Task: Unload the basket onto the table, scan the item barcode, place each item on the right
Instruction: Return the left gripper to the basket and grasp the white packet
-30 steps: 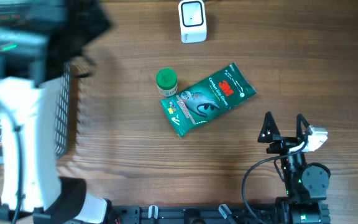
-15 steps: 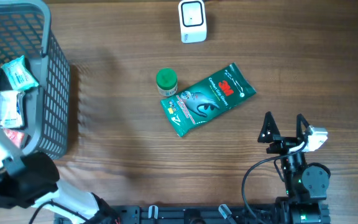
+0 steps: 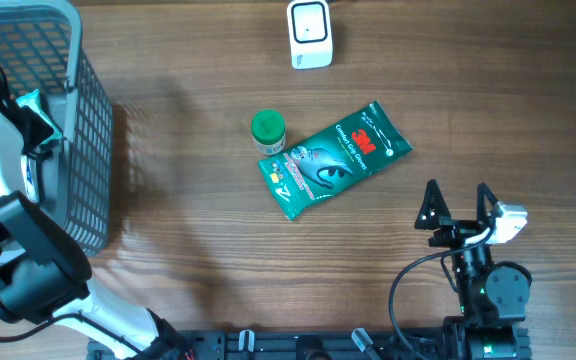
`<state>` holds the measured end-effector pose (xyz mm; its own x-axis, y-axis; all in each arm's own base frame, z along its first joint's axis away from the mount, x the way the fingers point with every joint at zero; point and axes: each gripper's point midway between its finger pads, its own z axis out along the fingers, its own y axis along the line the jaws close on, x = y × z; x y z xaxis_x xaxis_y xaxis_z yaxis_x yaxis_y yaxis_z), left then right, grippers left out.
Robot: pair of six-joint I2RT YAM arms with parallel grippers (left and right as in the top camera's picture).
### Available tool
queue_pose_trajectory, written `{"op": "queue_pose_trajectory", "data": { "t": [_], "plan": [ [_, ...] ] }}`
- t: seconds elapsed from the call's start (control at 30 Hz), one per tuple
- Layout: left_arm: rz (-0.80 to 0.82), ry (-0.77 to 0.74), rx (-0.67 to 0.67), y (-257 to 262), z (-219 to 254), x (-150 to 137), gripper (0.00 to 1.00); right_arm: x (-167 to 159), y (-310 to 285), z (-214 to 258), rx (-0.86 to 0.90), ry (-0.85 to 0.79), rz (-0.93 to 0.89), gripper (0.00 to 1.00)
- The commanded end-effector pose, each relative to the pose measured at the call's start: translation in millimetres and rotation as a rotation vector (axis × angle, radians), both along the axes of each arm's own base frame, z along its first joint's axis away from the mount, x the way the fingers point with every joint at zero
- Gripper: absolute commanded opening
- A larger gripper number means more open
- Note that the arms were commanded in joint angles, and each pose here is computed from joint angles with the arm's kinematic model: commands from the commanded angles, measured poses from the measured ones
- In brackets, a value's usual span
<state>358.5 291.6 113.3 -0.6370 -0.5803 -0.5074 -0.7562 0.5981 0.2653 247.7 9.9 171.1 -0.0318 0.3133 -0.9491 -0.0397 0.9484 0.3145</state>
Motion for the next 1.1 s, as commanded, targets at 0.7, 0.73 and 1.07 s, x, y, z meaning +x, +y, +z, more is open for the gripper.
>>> {"op": "queue_pose_trajectory", "data": {
  "t": [0.7,0.73,1.07],
  "plan": [
    [-0.402,0.311,-0.153,-22.6,-84.9,-3.8,0.99,0.1,0.6,0.0,-0.002,-0.001,0.005,1.00],
    [-0.400,0.315,-0.150,-21.8,-84.8,-4.4,0.97,0.1,0.6,0.0,-0.002,-0.001,0.005,1.00],
    [-0.335,0.288,-0.093,5.8,-79.4,-8.8,0.95,0.1,0.6,0.0,-0.001,-0.001,0.005,1.00]
  ]
}}
